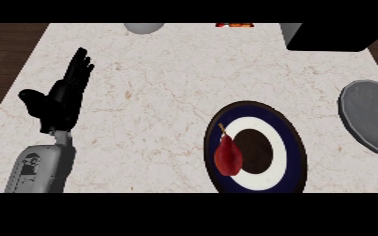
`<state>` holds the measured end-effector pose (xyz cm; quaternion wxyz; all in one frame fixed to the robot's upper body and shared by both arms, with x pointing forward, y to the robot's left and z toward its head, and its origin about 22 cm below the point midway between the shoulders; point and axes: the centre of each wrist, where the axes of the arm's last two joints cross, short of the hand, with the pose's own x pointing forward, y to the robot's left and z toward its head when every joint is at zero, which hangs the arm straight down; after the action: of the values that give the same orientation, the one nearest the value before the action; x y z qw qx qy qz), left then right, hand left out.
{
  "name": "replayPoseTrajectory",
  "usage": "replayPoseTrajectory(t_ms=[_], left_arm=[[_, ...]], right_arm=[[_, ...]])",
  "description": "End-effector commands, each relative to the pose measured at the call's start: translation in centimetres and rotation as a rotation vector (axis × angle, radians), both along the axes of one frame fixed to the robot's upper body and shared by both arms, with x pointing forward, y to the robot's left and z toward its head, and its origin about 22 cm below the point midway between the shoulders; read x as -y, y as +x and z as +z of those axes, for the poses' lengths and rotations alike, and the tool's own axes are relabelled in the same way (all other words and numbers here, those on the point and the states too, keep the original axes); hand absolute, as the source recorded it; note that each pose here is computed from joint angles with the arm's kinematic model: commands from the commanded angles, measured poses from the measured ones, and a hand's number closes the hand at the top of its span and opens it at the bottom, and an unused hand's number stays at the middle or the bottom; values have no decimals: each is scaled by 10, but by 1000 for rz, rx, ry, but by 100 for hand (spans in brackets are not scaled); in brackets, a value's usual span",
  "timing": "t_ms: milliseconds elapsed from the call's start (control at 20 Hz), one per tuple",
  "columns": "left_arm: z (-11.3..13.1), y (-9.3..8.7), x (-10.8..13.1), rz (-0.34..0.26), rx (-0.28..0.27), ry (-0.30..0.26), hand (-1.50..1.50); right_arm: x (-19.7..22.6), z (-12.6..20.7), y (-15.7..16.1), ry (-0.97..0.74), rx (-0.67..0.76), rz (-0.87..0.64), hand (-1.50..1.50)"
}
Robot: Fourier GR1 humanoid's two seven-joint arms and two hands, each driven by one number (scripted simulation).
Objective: Pick the croissant from the plate and place it in the pan
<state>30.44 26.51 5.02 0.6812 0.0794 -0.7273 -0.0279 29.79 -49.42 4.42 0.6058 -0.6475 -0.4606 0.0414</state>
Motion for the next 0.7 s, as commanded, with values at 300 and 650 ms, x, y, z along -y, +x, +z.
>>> replayPoseTrajectory(t_ms=[300,650], left_arm=[[-4,-4,-3,-3,3,-9,0],[5,-2,-9,2,12,5,0]], right_arm=[[10,-34,-12,444,-28,141,-150],[13,-44,-21,374,176,165,-150]])
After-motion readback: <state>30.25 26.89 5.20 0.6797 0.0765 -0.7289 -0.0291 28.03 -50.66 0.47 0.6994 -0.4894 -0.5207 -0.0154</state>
